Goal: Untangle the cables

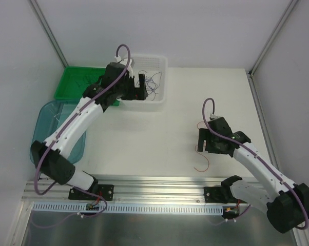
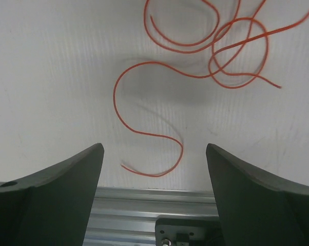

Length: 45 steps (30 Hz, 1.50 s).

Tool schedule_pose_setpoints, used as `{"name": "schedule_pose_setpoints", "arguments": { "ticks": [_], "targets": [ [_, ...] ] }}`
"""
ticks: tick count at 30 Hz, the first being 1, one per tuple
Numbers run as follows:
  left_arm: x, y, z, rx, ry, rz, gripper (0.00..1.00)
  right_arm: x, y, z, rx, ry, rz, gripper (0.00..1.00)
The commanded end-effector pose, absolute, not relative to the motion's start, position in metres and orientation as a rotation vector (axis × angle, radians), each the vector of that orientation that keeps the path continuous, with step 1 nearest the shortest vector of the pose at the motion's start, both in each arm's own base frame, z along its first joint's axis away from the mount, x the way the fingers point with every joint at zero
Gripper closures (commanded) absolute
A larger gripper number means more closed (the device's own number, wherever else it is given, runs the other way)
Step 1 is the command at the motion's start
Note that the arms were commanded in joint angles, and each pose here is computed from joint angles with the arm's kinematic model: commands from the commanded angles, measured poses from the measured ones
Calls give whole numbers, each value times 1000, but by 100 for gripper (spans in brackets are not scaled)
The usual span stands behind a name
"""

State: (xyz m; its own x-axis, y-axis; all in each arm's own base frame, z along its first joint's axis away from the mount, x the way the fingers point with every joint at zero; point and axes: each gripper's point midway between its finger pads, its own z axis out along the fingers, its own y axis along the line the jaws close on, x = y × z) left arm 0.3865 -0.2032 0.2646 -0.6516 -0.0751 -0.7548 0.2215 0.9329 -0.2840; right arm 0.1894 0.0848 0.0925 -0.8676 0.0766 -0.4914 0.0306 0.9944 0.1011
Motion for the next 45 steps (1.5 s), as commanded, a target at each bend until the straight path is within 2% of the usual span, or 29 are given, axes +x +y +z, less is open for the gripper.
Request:
{"name": "schedule_pose_setpoints", "arguments": {
  "ticks": [1,2,4,7,12,18,19,20,21,23,25,26,28,30,33,37,42,45],
  "targets": [
    [321,-220,258,193,2259,-552,1,191,113,78,85,2685,293,17],
    [299,-224,233,227,2316,-548,1,189,115,70,87,2707,293,19],
    [271,-224,229,223,2322,-593,1,192,122,61,71,2724,330,24],
    [229,-212,191,192,2406,-621,1,196,120,50,41,2754,282,28],
    [194,-192,172,67,2411,-672,1,201,121,36,-15,2797,248,36],
    [179,-176,163,3,2375,-691,1,191,153,31,-212,2841,293,60],
    [178,-175,162,-1,2374,-691,1,194,164,37,-258,2826,318,70],
    [177,-174,161,-9,2376,-692,1,191,172,36,-298,2839,325,76],
    [177,-174,161,-15,2373,-696,1,185,186,38,-366,2835,352,91],
    [179,-171,160,-36,2368,-675,1,189,213,56,-445,2790,411,99],
    [180,-169,160,-47,2361,-666,1,181,239,74,-587,2747,434,99],
    [181,-168,160,-55,2358,-661,1,191,262,104,-630,2665,481,99],
    [182,-165,160,-70,2346,-648,1,176,281,125,-771,2620,455,99],
    [182,-163,161,-86,2332,-647,1,169,311,173,-893,2497,511,99],
    [181,-161,162,-105,2320,-652,1,164,333,235,-967,2328,563,99],
    [181,-161,166,-100,2305,-660,1,164,332,284,-955,2191,607,99],
    [180,-161,165,-79,2308,-660,1,173,306,293,-885,2115,540,99],
    [179,-162,157,-74,2332,-655,2,179,280,268,-827,2158,448,99]
  ]
}}
